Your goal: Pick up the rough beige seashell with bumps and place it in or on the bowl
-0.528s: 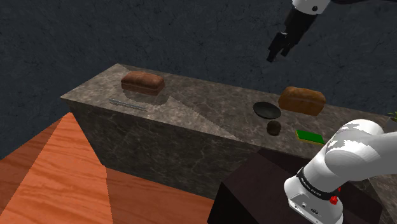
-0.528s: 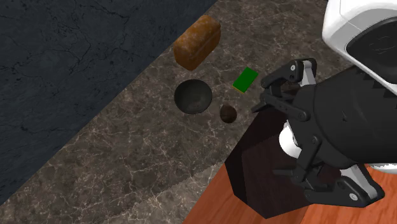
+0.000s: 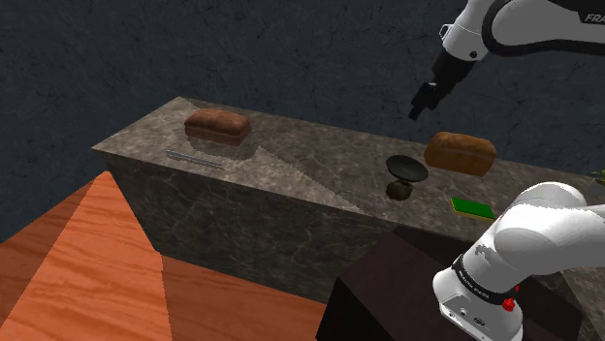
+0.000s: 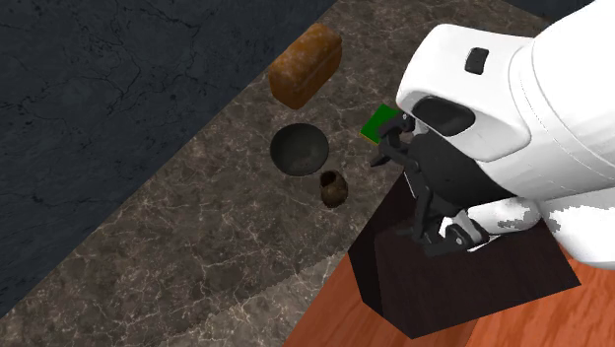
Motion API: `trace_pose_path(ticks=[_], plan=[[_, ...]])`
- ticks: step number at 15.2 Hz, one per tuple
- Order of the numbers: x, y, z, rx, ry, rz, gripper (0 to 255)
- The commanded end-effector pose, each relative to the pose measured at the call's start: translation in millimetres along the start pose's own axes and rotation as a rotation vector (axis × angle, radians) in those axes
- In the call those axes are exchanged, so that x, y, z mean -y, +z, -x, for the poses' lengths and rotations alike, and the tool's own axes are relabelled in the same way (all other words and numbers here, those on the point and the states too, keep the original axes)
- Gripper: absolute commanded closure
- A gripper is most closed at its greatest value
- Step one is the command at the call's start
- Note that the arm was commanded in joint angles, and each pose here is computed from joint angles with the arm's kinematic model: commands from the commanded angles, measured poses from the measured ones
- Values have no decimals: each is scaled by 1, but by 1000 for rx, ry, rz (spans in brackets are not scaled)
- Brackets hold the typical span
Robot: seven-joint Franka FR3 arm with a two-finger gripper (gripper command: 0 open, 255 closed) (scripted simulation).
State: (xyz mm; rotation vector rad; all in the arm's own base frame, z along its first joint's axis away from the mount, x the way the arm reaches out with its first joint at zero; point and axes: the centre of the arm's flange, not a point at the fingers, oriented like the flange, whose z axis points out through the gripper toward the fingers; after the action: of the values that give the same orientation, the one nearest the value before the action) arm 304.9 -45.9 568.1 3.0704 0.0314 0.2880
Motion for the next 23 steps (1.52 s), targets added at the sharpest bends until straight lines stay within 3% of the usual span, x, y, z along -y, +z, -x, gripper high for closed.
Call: trace_pose_path(ticks=[1, 21, 23], plan=[[-8, 23, 7, 3, -11, -3, 0], [-109, 255, 84, 42, -110, -36, 0], [-112, 266, 86, 43, -113, -36, 0]])
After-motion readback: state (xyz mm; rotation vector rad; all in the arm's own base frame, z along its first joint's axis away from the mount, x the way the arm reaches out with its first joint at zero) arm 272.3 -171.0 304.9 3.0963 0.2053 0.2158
